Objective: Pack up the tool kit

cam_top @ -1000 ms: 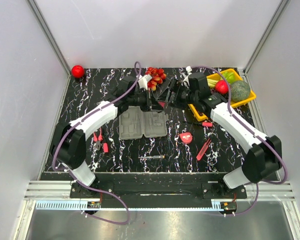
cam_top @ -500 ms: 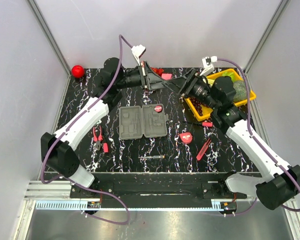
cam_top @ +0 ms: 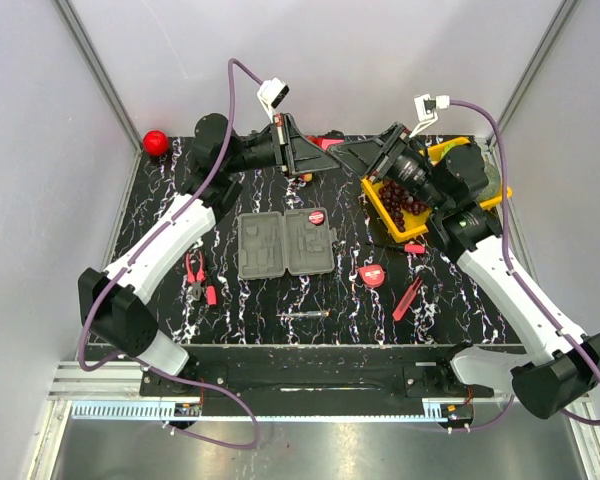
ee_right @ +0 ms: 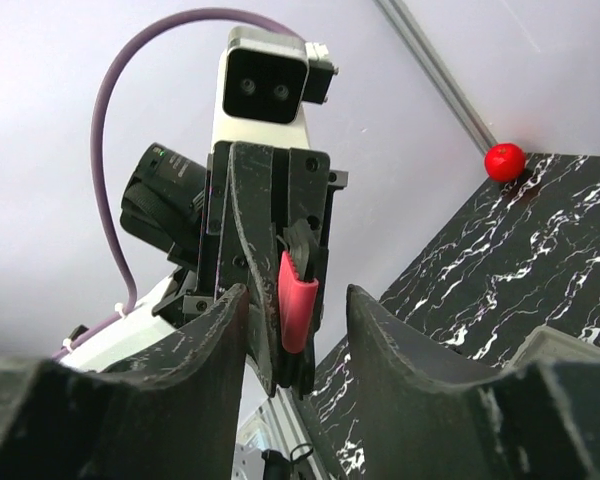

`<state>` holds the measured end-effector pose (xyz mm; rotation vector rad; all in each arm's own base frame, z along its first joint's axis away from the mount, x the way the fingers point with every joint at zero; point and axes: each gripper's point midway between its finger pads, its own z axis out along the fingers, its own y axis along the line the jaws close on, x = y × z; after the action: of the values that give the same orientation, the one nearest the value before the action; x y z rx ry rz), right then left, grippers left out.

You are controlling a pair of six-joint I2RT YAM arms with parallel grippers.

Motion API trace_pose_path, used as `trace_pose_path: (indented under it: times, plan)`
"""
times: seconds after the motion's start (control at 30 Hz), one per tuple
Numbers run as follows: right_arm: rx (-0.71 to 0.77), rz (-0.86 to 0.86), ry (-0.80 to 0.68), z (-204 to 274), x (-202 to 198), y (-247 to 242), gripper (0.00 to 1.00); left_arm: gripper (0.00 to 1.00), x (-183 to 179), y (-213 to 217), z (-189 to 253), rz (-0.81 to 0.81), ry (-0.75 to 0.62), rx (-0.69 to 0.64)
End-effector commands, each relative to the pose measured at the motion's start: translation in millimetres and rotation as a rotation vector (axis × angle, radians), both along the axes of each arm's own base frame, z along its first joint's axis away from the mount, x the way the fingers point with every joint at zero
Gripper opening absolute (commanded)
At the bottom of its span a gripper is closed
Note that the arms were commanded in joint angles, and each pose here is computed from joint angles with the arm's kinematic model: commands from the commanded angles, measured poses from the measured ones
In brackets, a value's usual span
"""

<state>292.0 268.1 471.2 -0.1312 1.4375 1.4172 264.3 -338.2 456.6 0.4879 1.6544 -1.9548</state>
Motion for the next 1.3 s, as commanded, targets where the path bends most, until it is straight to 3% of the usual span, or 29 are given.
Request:
trace_pose_path:
  times: [0.0,0.13,0.3,0.33,0.43,0.47,0.53,0.6,0.7,0.93,1.07,1.27]
  plan:
    - [0.010,0.075,-0.074,20.1,-16.6,4.5,0.46,0.00,-18.7,11.2,27.0,-0.007,-0.101,-0.033]
    - [0.005,0.060,-0.054,15.7,-14.2,3.4,0.22,0.00,-17.2,10.9,24.9,0.002,-0.102,-0.023]
    - [0.013,0.021,-0.022,10.0,-6.8,0.4,0.11,0.00,-15.3,10.9,18.7,0.017,-0.104,0.000]
    - [0.016,0.015,-0.014,8.6,-5.4,0.0,0.09,0.04,-16.1,11.6,17.8,0.020,-0.104,0.007]
    - [0.017,0.011,0.000,5.8,-2.4,0.7,0.05,0.60,-16.2,12.6,11.9,0.030,-0.108,0.034]
    - [0.016,0.004,0.009,3.9,-0.1,0.7,0.05,0.74,-15.1,13.1,8.7,0.037,-0.108,0.045]
    - [0.005,-0.019,0.038,-0.7,5.6,-1.0,0.04,0.90,-12.1,16.4,1.0,0.067,-0.112,0.075]
    - [-0.028,-0.048,0.089,-13.1,13.0,-3.2,0.03,0.99,-5.4,25.2,-9.5,0.117,-0.118,0.124]
    - [-0.103,-0.068,0.182,-45.3,22.5,-3.1,0.02,0.99,17.4,48.6,-40.6,0.254,-0.092,0.248]
    - [-0.319,-0.015,0.514,-183.1,30.2,8.0,0.01,0.97,62.3,108.7,-152.7,0.601,0.067,0.571]
    - [-0.369,0.013,0.648,-248.0,35.9,18.1,0.00,0.82,67.5,110.9,-217.6,0.610,0.235,0.660]
    - [-0.435,-0.008,0.779,-312.0,49.7,27.4,0.00,0.64,79.0,104.9,-280.6,0.572,0.388,0.746]
